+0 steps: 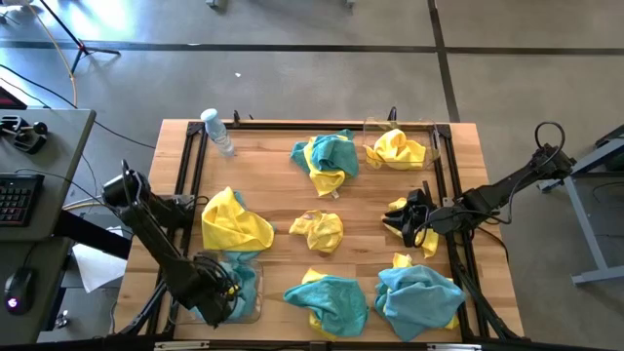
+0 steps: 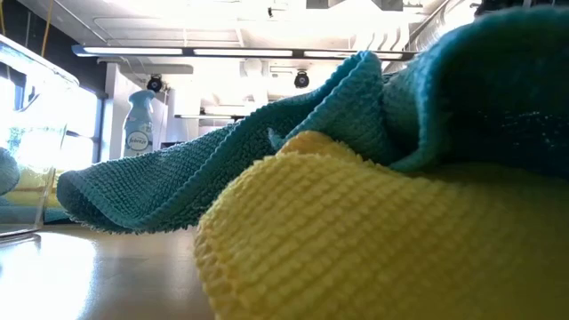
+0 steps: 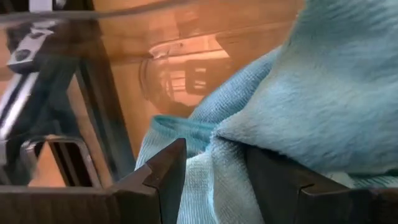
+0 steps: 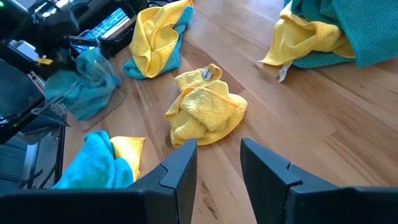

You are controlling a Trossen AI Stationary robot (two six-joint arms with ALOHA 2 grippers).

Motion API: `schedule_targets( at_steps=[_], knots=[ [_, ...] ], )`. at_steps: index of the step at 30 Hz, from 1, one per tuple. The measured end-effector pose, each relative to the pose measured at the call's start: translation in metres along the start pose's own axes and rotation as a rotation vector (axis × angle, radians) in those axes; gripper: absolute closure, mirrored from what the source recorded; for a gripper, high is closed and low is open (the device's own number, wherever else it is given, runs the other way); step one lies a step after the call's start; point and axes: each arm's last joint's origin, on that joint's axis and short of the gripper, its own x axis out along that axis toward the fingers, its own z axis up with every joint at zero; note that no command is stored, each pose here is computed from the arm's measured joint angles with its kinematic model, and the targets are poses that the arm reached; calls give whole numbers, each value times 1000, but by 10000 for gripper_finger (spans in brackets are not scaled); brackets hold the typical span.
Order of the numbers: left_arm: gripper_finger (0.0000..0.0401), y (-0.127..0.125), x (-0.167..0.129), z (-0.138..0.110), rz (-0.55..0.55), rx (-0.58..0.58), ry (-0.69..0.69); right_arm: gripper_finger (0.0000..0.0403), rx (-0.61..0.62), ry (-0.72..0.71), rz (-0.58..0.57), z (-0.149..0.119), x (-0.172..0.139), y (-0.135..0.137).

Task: Sort microfiber towel by color & place in baskets
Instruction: Put the blue microfiber towel into the bottom transparent bin, then put the yellow microfiber towel into the top transparent bin

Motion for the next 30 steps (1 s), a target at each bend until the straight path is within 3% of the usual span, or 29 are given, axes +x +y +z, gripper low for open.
schedule_targets(
  at_steps=[8, 13, 24, 30],
  knots=[
    [244, -11, 25, -7, 64, -8, -53, 286, 15, -7, -5, 0, 0, 0],
    [244, -12, 24, -8, 54, -24, -38, 286, 15, -7, -5, 0, 0, 0],
    [244, 8, -47, -1, 39, -29, -24, 286, 7, -7, -6, 0, 0, 0],
    [244, 19, -73, 6, -21, -24, 31, 286, -12, -7, -6, 0, 0, 0]
  ],
)
